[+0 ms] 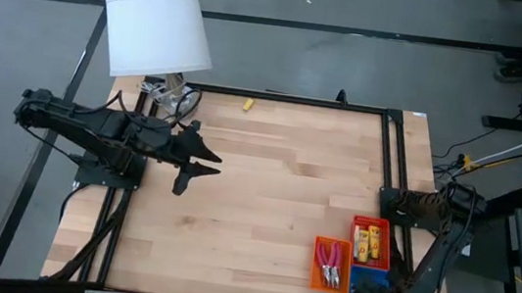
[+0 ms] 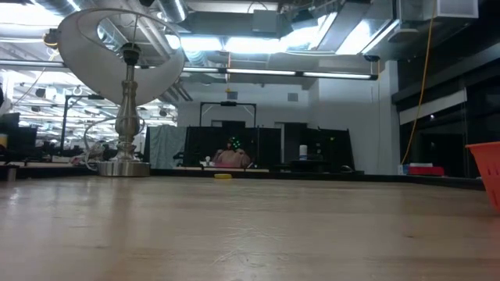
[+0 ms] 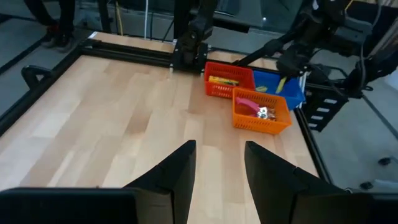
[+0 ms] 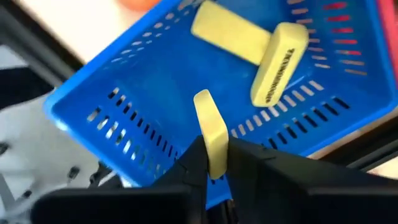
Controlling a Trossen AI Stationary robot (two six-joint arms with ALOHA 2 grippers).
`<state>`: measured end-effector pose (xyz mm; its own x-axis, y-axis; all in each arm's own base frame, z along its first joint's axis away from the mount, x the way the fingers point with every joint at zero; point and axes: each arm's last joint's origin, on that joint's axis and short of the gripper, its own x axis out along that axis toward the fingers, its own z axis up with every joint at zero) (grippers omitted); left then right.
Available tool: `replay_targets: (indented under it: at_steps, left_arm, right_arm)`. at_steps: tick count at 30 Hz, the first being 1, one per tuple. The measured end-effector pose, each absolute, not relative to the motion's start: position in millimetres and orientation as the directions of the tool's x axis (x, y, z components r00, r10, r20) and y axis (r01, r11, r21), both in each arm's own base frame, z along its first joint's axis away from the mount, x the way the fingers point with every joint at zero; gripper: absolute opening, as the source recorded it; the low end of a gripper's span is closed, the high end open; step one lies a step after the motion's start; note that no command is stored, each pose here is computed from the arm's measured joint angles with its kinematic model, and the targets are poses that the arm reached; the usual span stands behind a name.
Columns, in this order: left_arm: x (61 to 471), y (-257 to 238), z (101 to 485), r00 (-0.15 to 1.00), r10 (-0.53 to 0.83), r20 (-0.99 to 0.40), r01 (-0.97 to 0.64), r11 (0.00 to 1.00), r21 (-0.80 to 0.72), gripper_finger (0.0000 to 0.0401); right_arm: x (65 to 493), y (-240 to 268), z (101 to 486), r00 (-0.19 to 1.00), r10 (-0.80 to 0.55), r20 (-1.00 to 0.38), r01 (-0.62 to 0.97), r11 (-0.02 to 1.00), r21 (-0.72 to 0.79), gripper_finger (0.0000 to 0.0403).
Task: Pick & Place School Supplies
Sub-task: Put the yellow eraser into the blue basket
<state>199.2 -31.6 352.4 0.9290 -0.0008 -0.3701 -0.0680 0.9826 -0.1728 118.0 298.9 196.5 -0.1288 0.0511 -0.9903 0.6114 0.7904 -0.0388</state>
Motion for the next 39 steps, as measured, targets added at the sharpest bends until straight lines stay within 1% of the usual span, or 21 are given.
replay_targets:
  at_steps: [3,7,9,12,15,17,20,23,26,29,31,35,39]
  left_arm:
    - [198.8,-33.3,352.5,0.929,0.007,-0.369,-0.078,0.981,-0.177,0.0133]
    - [197.9,-37.1,352.5,0.930,0.025,-0.366,-0.091,0.982,-0.166,0.0131]
    - [197.5,-38.4,352.4,0.930,0.039,-0.365,-0.103,0.982,-0.157,0.0130]
    - [196.3,-39.0,350.8,0.922,0.083,-0.378,-0.145,0.980,-0.138,0.0131]
    - [193.4,-37.8,345.6,0.894,0.151,-0.422,-0.219,0.969,-0.116,0.0131]
    - [191.5,-36.6,342.2,0.872,0.192,-0.450,-0.265,0.958,-0.106,0.0131]
    - [191.5,-35.5,333.1,0.854,0.233,-0.465,-0.327,0.936,-0.130,0.0131]
    - [192.5,-35.3,317.1,0.831,0.241,-0.501,-0.360,0.920,-0.154,0.0132]
    - [200.2,-34.6,295.5,0.811,0.205,-0.548,-0.344,0.925,-0.163,0.0140]
    - [212.3,-31.7,279.0,0.796,0.180,-0.579,-0.329,0.930,-0.163,0.0157]
    - [221.0,-25.4,269.0,0.759,0.216,-0.614,-0.390,0.906,-0.163,0.0171]
    - [240.5,-12.0,255.0,0.726,0.305,-0.617,-0.519,0.831,-0.200,0.0196]
    - [260.0,-5.7,240.7,0.692,0.425,-0.583,-0.645,0.727,-0.236,0.0200]
  right_arm:
    - [117.3,296.4,196.5,-0.131,0.024,-0.991,0.638,0.768,-0.065,0.0106]
    - [114.8,292.8,196.8,-0.148,-0.015,-0.989,0.626,0.772,-0.106,0.0186]
    - [113.9,291.2,197.0,-0.165,-0.029,-0.986,0.613,0.780,-0.126,0.0215]
    - [118.1,286.8,200.4,-0.144,-0.036,-0.989,0.626,0.770,-0.120,0.0238]
    - [128.8,275.0,211.2,-0.023,-0.078,-0.997,0.685,0.725,-0.073,0.0239]
    - [137.7,262.6,220.7,0.079,-0.135,-0.988,0.733,0.679,-0.035,0.0233]
    - [150.3,241.6,235.6,0.213,-0.236,-0.948,0.794,0.608,0.028,0.0220]
    - [165.0,221.1,249.3,0.349,-0.329,-0.877,0.828,0.548,0.124,0.0207]
    - [180.4,202.0,261.0,0.462,-0.417,-0.783,0.832,0.508,0.220,0.0195]
    - [194.0,186.0,266.8,0.489,-0.473,-0.733,0.835,0.497,0.236,0.0187]
    - [201.6,177.0,269.7,0.491,-0.492,-0.719,0.838,0.493,0.235,0.0182]
    - [213.1,168.3,270.9,0.492,-0.495,-0.716,0.832,0.509,0.220,0.0175]
    - [218.5,167.4,271.2,0.507,-0.482,-0.715,0.824,0.514,0.238,0.0168]
